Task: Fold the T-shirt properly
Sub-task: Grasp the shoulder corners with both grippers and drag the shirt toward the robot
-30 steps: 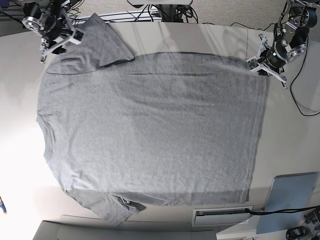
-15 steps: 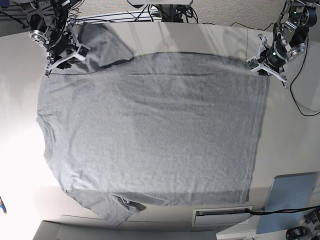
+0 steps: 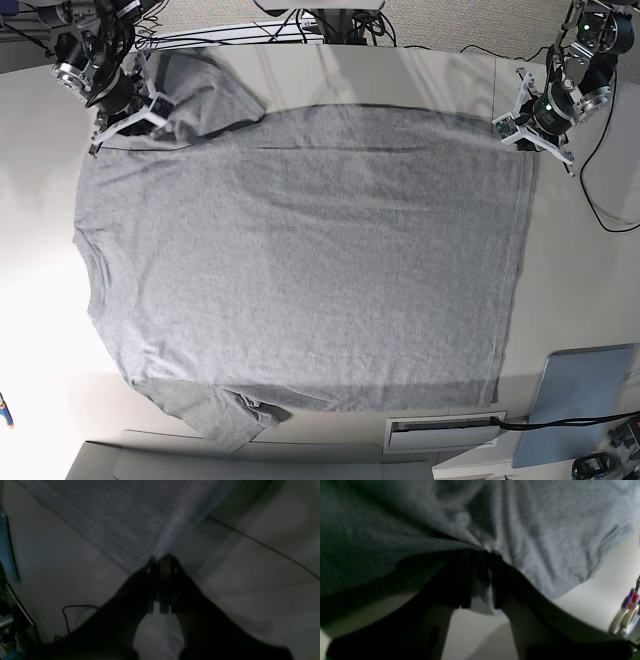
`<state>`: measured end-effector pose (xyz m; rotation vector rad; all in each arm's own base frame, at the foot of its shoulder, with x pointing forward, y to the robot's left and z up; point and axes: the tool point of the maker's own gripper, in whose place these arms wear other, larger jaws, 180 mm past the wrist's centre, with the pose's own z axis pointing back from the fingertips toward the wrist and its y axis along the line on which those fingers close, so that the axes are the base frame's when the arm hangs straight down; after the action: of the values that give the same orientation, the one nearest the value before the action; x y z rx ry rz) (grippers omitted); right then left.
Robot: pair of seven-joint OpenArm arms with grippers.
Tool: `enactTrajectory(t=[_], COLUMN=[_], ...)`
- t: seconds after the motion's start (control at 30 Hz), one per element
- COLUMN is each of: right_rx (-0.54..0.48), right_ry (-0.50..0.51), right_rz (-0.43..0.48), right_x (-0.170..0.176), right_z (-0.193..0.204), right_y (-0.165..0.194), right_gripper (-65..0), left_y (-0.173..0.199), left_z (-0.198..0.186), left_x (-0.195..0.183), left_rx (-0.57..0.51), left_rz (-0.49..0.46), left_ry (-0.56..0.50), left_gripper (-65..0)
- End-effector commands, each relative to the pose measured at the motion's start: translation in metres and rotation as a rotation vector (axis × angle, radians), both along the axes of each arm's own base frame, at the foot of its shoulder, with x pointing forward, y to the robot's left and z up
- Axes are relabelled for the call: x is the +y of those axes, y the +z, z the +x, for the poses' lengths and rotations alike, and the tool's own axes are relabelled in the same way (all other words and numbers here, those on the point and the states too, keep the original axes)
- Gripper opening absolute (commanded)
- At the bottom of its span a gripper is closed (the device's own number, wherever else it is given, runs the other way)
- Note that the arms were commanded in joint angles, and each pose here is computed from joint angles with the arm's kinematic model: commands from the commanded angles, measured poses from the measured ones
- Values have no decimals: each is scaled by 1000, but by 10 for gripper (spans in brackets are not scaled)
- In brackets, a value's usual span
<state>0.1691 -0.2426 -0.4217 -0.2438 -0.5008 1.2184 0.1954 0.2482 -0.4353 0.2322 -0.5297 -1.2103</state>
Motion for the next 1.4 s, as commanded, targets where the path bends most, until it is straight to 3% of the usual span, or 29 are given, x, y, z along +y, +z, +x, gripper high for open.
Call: enactTrajectory(t=[0.0,0.1,0.13,0.23,0.47,0.63,1.07,1.27,1.37], right_rx=[95,117,121,110,62,44,140,90,3], right_ry=[-7,-32,-38,-44,-29,-17,-20,-34,-54], right_rz=[-62,-90,-105,-142,-154,-214,-250,-241,-260], right_x=[-16,-25,-28,-30,-7,-8,-6,3,0], right_z=[-19,-22,-22,-19,-20,-33,-81,-78,-63], right_y=[-15,-21,-20,-13,29,49,50,66,77], right_gripper=[-523,-640,-650,-650,-650,-650,-650,-650,-650], left_y=[-8,-8,-8,-6,16,17,25,42,52], left_z=[-15,-15,-15,-11,12,-13,-86,-88,-80], left_x=[2,2,2,0,17,3,8,19,22], left_rx=[64,64,64,41,-155,-113,15,-10,-45], left_rz=[13,13,11,-23,-25,-30,-30,-12,-10], left_ry=[-13,-13,-12,26,205,186,240,259,261], left_gripper=[-650,-650,-650,-650,-650,-650,-650,-650,-650])
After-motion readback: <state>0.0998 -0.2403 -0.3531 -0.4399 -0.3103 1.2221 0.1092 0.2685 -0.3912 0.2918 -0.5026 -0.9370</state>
